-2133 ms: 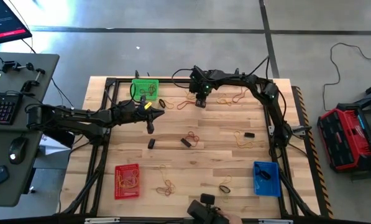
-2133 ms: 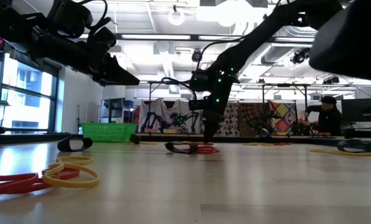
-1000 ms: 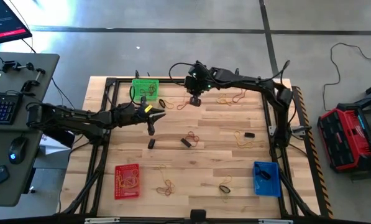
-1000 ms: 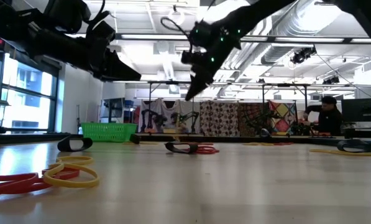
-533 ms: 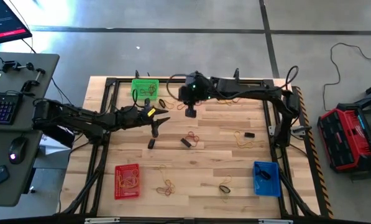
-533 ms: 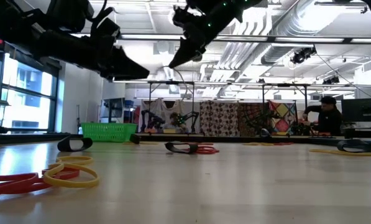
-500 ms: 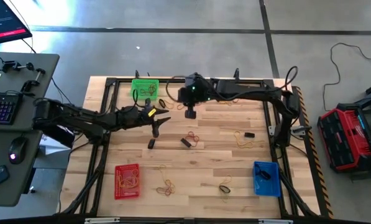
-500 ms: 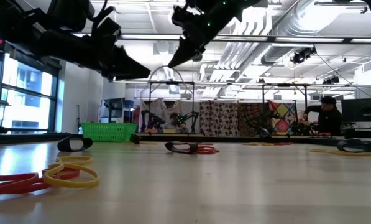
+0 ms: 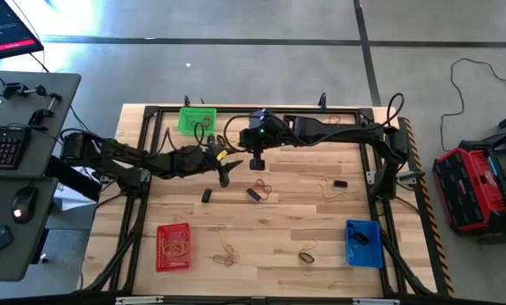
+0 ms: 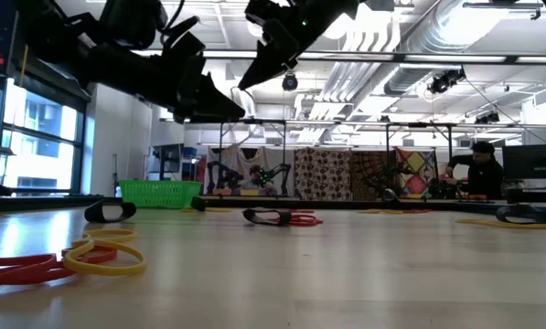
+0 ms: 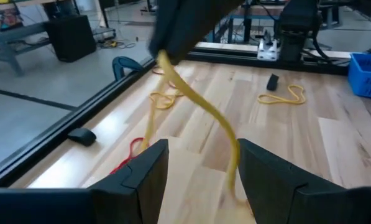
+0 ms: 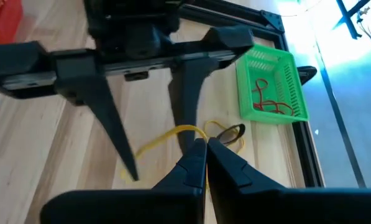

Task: Sort rubber bands into baskets
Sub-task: Put the yellow rubber band into the red bin

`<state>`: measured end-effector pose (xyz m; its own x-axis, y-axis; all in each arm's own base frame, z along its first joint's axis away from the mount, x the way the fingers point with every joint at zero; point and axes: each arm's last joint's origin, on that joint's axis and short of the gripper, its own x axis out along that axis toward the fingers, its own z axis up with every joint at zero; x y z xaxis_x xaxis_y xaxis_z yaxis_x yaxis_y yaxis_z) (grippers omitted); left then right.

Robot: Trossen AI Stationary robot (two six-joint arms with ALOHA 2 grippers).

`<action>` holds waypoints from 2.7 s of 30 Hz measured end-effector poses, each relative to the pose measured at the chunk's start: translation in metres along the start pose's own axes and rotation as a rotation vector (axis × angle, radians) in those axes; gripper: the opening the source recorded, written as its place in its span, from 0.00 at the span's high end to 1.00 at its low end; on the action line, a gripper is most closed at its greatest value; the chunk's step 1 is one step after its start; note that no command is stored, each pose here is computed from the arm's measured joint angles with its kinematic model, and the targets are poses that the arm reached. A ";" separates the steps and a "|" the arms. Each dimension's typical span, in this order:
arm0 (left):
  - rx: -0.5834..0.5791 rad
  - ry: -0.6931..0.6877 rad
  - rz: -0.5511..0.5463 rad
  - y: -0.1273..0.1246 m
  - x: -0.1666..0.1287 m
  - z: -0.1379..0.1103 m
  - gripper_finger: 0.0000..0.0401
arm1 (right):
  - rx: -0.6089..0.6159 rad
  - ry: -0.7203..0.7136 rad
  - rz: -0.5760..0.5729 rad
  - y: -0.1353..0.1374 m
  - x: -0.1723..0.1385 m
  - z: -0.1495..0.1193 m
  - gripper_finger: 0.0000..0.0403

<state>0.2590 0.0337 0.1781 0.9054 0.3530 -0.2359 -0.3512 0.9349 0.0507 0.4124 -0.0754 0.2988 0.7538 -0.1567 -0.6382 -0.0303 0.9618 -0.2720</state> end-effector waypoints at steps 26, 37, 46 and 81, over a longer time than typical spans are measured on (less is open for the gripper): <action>-0.016 -0.013 0.006 0.000 -0.009 0.009 1.00 | 0.026 0.027 0.015 0.005 0.000 -0.001 1.00; 0.002 0.028 0.007 0.006 -0.031 0.020 1.00 | -0.010 0.055 -0.118 0.017 -0.015 0.007 0.76; 0.027 0.029 -0.038 0.005 -0.054 0.031 1.00 | -0.029 -0.001 -0.053 0.016 -0.010 -0.003 0.91; 0.085 0.354 -0.658 -0.059 -0.146 0.086 1.00 | 0.087 -0.205 0.129 0.074 0.033 -0.087 1.00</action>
<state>0.1681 -0.0697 0.2925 0.7864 -0.2990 -0.5405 0.2682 0.9535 -0.1373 0.3776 -0.0287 0.1953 0.8652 0.0088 -0.5014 -0.0850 0.9879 -0.1294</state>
